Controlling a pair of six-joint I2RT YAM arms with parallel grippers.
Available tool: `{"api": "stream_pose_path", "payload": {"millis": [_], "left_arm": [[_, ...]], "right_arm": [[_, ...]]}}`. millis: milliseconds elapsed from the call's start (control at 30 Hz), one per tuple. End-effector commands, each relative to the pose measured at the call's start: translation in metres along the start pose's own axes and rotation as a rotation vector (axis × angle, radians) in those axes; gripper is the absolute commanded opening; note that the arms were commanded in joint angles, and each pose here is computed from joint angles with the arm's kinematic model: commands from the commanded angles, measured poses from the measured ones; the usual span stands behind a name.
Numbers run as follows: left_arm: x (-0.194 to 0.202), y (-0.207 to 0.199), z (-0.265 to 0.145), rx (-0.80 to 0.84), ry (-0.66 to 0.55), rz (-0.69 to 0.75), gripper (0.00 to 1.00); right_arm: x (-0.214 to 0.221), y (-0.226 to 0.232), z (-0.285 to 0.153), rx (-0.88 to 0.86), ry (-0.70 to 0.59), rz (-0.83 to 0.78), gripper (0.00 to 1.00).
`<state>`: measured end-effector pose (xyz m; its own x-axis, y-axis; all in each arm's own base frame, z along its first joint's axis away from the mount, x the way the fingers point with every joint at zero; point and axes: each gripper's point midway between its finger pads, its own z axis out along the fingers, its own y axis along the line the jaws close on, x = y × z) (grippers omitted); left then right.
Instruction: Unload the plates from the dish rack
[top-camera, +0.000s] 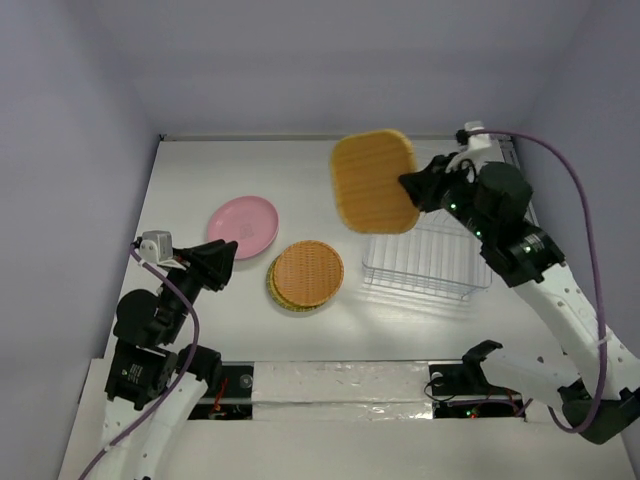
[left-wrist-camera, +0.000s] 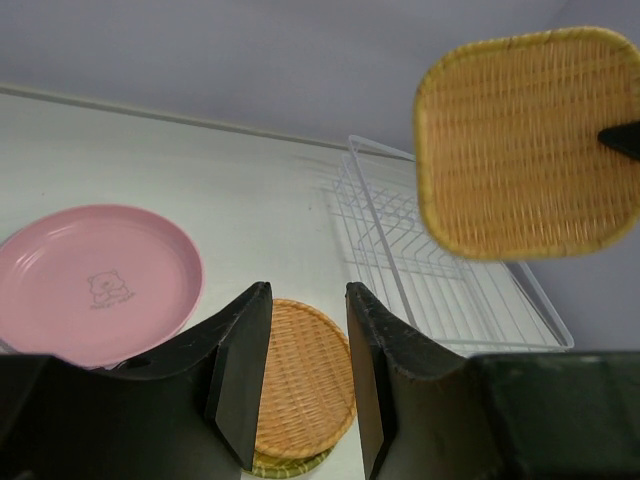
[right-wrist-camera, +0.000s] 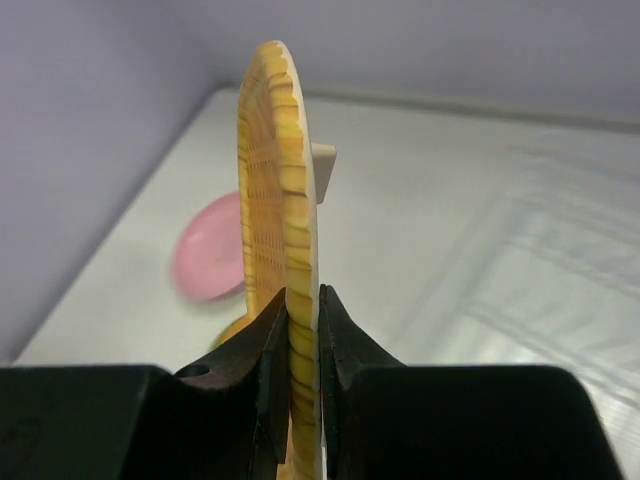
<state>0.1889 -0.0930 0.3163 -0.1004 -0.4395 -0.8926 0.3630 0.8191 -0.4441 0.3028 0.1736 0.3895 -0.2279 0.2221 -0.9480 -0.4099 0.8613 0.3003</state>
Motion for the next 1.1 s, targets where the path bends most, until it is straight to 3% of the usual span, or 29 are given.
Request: {"api": "stream_pose_path", "payload": {"millis": [0, 200, 633, 900, 1067], "left_arm": [[-0.006, 0.004, 0.008, -0.022, -0.017, 0.003, 0.32], [-0.006, 0.017, 0.013, -0.074, -0.015, 0.006, 0.32], [-0.002, 0.027, 0.020, -0.108, 0.003, 0.005, 0.32], [-0.002, 0.028, 0.021, -0.111, 0.007, 0.007, 0.32], [-0.002, 0.028, 0.021, -0.108, 0.008, 0.006, 0.32]], "right_arm": [[0.035, 0.081, 0.014, -0.361, 0.101, 0.127, 0.00], [0.095, 0.131, 0.031, -0.597, 0.257, 0.213, 0.00], [0.198, 0.135, 0.073, -0.631, 0.515, 0.292, 0.00], [0.241, 0.115, 0.094, -0.523, 0.622, 0.266, 0.02], [0.257, 0.089, 0.101, -0.367, 0.649, 0.217, 0.15]]}}
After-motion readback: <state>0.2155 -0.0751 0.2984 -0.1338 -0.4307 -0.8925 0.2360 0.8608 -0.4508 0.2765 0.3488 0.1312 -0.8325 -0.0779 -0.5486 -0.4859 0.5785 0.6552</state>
